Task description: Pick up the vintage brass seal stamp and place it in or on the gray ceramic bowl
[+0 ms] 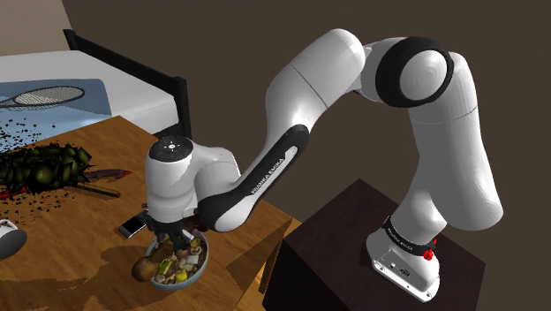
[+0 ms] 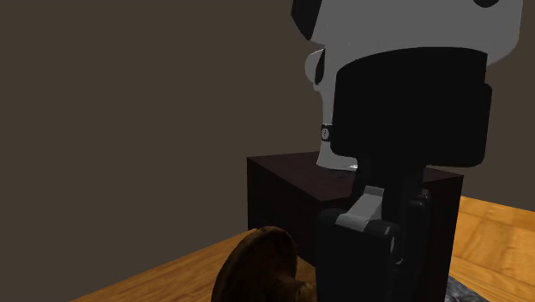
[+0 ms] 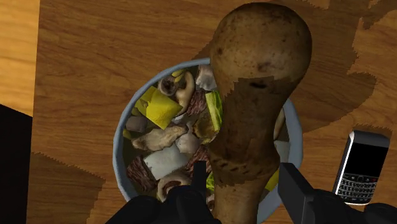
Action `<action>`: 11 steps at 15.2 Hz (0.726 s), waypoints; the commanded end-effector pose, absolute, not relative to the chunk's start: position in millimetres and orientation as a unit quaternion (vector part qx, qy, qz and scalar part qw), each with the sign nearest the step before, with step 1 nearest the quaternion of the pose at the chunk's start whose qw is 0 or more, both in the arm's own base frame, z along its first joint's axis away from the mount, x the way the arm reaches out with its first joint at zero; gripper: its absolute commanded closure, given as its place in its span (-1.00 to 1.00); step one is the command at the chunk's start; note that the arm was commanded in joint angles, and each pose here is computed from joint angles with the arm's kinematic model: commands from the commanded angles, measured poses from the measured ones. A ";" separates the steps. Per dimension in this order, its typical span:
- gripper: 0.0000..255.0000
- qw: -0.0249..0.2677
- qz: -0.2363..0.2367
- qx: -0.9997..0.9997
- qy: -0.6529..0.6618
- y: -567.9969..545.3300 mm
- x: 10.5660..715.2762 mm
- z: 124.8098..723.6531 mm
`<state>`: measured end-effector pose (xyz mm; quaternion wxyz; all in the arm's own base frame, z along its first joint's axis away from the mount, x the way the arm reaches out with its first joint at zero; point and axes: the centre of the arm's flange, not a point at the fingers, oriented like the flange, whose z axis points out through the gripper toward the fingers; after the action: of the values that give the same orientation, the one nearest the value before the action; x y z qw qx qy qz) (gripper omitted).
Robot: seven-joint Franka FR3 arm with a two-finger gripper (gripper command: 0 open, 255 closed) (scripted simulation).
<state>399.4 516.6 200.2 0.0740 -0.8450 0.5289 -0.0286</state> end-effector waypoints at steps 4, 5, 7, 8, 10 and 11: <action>1.00 0.074 -0.029 -0.845 0.529 516.3 398.3 183.1; 1.00 0.074 -0.029 -0.845 0.529 516.3 398.3 183.1; 1.00 0.074 -0.029 -0.845 0.529 516.3 398.3 183.1; 1.00 0.074 -0.029 -0.845 0.529 516.3 398.3 183.1; -1.00 0.074 -0.029 -0.845 0.529 516.3 398.3 183.2; -1.00 0.074 -0.029 -0.845 0.529 516.4 398.2 183.1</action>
<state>398.3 516.3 183.0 0.0740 -0.8450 0.5289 -0.0287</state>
